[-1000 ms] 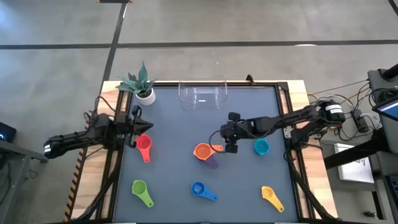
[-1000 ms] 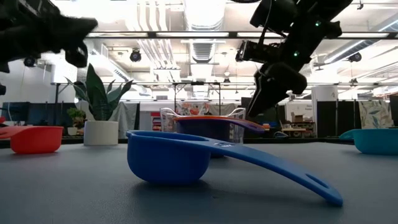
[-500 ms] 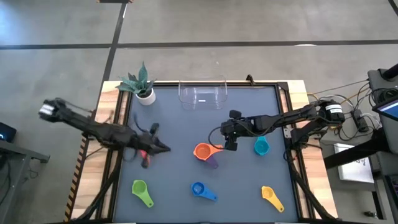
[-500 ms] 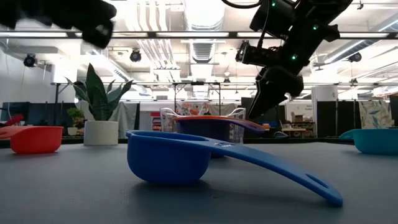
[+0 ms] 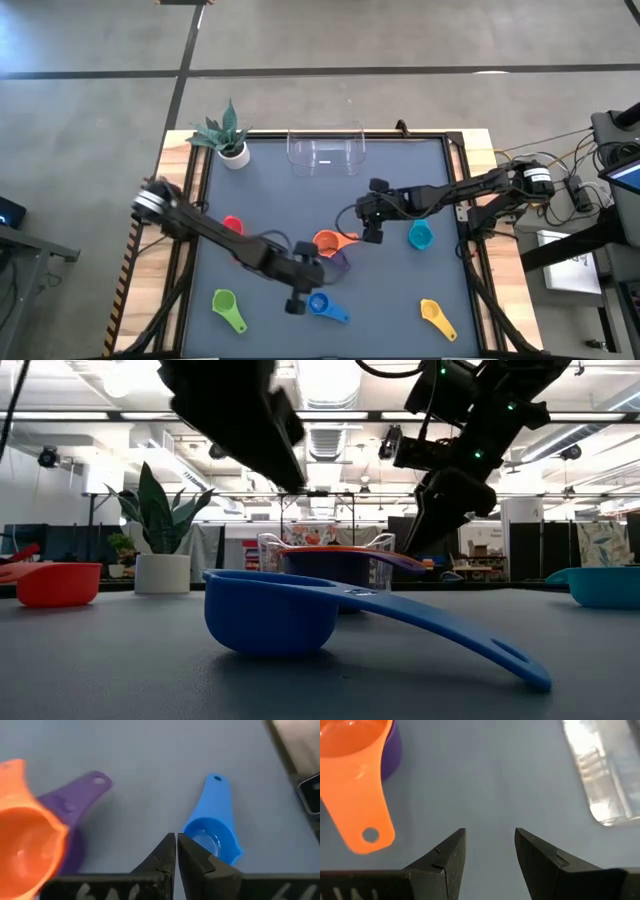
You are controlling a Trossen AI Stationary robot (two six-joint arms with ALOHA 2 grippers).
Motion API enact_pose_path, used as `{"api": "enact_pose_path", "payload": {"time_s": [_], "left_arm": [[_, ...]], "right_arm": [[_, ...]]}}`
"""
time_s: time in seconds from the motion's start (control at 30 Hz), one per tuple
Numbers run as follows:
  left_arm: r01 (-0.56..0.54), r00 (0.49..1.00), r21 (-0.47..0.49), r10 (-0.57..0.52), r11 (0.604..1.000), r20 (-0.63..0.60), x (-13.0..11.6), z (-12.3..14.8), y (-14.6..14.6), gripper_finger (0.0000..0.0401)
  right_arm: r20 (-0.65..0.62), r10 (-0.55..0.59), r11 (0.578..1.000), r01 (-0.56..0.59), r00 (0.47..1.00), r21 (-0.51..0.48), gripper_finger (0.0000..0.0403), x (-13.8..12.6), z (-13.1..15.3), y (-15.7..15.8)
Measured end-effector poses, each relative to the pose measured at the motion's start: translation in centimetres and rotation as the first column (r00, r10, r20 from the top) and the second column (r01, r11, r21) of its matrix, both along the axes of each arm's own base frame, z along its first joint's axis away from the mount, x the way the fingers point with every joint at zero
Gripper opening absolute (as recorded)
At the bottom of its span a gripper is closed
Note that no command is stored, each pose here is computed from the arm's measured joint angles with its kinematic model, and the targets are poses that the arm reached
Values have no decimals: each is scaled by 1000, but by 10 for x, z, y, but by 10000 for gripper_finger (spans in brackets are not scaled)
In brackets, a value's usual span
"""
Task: Nest measuring cups in basket
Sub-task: Stack the orange measuring cup on top of the purple measuring cup
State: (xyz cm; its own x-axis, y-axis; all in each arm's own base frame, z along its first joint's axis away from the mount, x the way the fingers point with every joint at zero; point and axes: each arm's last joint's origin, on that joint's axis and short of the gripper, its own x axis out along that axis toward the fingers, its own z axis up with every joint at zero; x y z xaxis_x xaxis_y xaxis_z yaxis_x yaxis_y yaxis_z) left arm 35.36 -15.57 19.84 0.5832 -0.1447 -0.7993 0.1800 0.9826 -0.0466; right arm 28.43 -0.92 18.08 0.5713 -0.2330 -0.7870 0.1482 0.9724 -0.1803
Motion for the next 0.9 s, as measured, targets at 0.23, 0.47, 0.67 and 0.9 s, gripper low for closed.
{"api": "enact_pose_path", "payload": {"time_s": [0.23, 0.47, 0.67, 0.9], "left_arm": [[84, 988, 110, -68, 990, -138, 33, -16, -13, 1], [108, 992, 255, -89, 961, -84, 54, -16, -11, 1], [68, 995, 261, -48, 963, -82, 62, -17, 7, 1], [34, 996, 260, -10, 965, -93, 68, -24, 22, 1]], "right_arm": [[4, -19, 1000, 19, 1000, 18, 160, -6, -11, 1], [95, 27, 998, -32, 995, 50, 160, 0, -8, 2], [107, 28, 998, -33, 994, 49, 160, 1, -7, 2], [118, 27, 998, -32, 993, 48, 160, 1, -7, 2]]}}
